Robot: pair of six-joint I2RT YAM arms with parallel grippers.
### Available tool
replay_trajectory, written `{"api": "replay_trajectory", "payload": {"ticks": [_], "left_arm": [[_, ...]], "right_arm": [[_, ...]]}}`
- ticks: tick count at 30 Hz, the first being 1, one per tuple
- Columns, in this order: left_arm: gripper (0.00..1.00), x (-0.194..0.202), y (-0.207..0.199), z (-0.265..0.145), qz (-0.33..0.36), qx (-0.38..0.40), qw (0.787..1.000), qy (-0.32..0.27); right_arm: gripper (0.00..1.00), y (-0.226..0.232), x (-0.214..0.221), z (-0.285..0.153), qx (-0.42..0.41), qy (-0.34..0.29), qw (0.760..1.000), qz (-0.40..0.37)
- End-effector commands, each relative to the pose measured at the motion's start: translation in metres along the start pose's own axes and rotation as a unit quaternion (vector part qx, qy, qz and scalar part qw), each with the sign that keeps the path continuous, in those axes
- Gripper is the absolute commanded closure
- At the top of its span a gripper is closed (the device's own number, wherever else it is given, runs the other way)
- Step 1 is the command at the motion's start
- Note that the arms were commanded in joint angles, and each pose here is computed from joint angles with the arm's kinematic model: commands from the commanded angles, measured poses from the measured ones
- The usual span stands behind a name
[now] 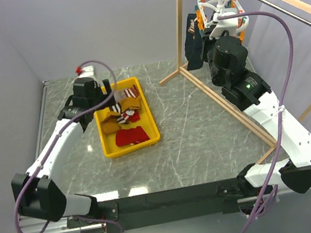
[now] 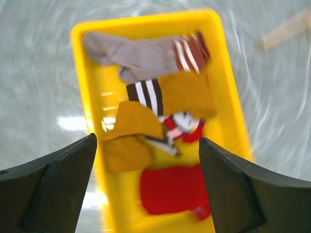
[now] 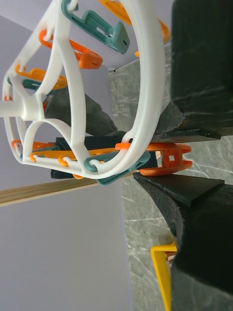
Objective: Clip the socks to the hanger
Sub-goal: Adjust the sock in the bin, then pick up the sock from the bin.
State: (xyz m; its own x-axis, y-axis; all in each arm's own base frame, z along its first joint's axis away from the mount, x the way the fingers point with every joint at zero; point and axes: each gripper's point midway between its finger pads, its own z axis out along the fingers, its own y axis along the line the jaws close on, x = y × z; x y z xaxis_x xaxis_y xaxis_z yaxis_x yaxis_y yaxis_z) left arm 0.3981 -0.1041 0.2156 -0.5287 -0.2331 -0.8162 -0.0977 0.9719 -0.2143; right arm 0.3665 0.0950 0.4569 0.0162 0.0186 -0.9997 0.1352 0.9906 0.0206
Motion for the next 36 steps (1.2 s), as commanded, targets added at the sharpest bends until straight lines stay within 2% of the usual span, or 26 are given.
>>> {"api": "replay_trajectory", "payload": {"ticks": [1,3,5,6,7,9,10,11,12,13,14,16,18,19,20,22,27,30,36], "left_arm": [[0.1,0.026,-0.012,-0.014,0.295,0.127,0.947,0.03],[0.16,0.036,-0.008,-0.011,0.348,0.142,0.926,0.028],[0.19,0.039,-0.008,-0.005,0.377,0.153,0.913,0.023],[0.14,0.045,-0.006,-0.001,0.389,0.155,0.908,0.025],[0.01,0.043,-0.008,0.002,0.419,0.164,0.893,0.012],[0.01,0.058,-0.017,-0.001,0.46,0.214,0.862,0.015],[0.01,0.057,-0.019,0.0,0.497,0.226,0.838,-0.002],[0.01,0.052,-0.022,-0.002,0.511,0.231,0.828,-0.025],[0.01,0.064,-0.019,0.001,0.523,0.237,0.818,-0.027],[0.01,0.065,-0.022,0.002,0.548,0.25,0.797,-0.047],[0.01,0.059,-0.027,0.006,0.561,0.249,0.786,-0.074],[0.01,0.066,-0.029,0.012,0.595,0.262,0.756,-0.08],[0.01,0.072,-0.031,0.02,0.613,0.275,0.737,-0.075],[0.06,0.073,-0.036,0.022,0.617,0.29,0.728,-0.075],[0.07,0.082,-0.033,0.029,0.622,0.296,0.723,-0.055],[0.07,0.076,-0.035,0.034,0.632,0.291,0.715,-0.063],[0.07,0.098,-0.022,0.044,0.66,0.29,0.693,-0.029],[0.07,0.109,-0.012,0.054,0.68,0.272,0.68,-0.025],[0.08,0.112,-0.02,0.067,0.697,0.273,0.662,-0.03]], "right_arm": [[0.9,-0.002,-0.002,-0.003,-0.003,-0.007,1.0,0.009],[0.9,-0.001,0.0,-0.004,-0.007,-0.007,1.0,0.014],[0.9,0.0,0.001,-0.004,-0.01,-0.008,1.0,0.017],[0.9,0.001,0.001,-0.004,-0.011,-0.009,1.0,0.018],[0.9,0.001,0.0,-0.004,-0.011,-0.011,1.0,0.021],[0.9,0.0,-0.001,-0.003,-0.009,-0.013,1.0,0.022],[0.9,0.0,-0.001,-0.003,-0.009,-0.013,1.0,0.022],[0.9,0.001,-0.003,-0.003,-0.009,-0.014,1.0,0.024],[0.9,0.001,-0.004,-0.003,-0.009,-0.015,1.0,0.025],[0.9,0.001,-0.004,-0.003,-0.011,-0.016,1.0,0.025],[0.9,0.002,-0.004,-0.003,-0.013,-0.014,1.0,0.024],[0.9,0.002,-0.002,-0.002,-0.012,-0.01,1.0,0.02],[0.9,0.004,-0.004,-0.002,-0.012,-0.011,0.999,0.033],[0.9,0.003,-0.004,-0.002,-0.011,-0.01,0.999,0.035],[0.9,0.001,-0.007,-0.002,-0.007,-0.013,0.999,0.036],[0.89,0.0,-0.011,-0.003,-0.007,-0.021,0.999,0.039],[0.89,-0.001,-0.014,-0.004,-0.007,-0.031,0.999,0.043],[0.89,-0.001,-0.016,-0.005,-0.012,-0.035,0.998,0.047],[0.87,0.0,-0.017,-0.004,-0.012,-0.04,0.998,0.05]]}}
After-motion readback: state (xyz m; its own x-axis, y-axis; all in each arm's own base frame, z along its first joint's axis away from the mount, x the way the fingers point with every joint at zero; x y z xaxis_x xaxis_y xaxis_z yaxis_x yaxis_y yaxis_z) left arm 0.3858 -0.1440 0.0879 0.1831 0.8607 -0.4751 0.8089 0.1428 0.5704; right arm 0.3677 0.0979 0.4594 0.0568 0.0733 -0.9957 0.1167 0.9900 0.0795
